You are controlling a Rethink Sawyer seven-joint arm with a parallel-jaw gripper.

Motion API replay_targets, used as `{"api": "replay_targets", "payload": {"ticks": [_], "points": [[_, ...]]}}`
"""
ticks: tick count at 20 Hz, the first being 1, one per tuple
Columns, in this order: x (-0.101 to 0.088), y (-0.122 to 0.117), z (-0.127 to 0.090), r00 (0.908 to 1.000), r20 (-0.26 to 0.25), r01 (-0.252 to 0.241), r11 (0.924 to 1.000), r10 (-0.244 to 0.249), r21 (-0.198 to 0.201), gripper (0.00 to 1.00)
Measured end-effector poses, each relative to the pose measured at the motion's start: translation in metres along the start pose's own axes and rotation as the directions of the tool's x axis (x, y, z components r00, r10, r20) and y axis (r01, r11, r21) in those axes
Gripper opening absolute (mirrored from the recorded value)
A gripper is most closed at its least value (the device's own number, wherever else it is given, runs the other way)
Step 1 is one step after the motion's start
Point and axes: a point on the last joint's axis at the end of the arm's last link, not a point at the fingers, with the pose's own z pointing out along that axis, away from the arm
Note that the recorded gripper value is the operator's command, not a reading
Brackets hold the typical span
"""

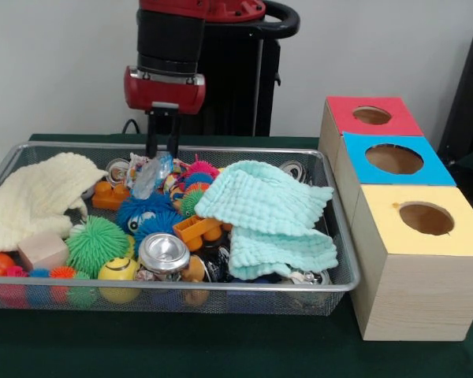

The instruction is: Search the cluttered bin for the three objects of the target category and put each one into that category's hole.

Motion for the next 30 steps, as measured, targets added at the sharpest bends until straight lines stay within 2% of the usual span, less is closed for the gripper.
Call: {"api": "replay_targets", "payload": {"ticks": [5, 6, 10, 13, 17, 25, 30], "points": [[-0.008, 0.018, -0.015, 0.9965, -0.083, -0.011, 0.9999, 0.011, -0.002, 0.0], [-0.012, 0.025, -0.021, 0.9932, -0.116, -0.013, 0.9999, 0.013, 0.0, 0.0], [-0.016, 0.032, -0.027, 0.9889, -0.148, -0.005, 1.0, 0.006, 0.006, 0.0], [-0.024, 0.04, -0.037, 0.9818, -0.19, -0.002, 0.9999, 0.005, 0.014, 0.0], [-0.038, 0.044, -0.045, 0.974, -0.226, -0.006, 0.9997, 0.011, 0.022, 0.0], [-0.064, 0.046, -0.06, 0.9631, -0.268, -0.016, 0.9989, 0.027, 0.045, 0.0], [-0.078, 0.047, -0.07, 0.9529, -0.297, -0.052, 0.9978, 0.062, 0.042, 0.0]]}}
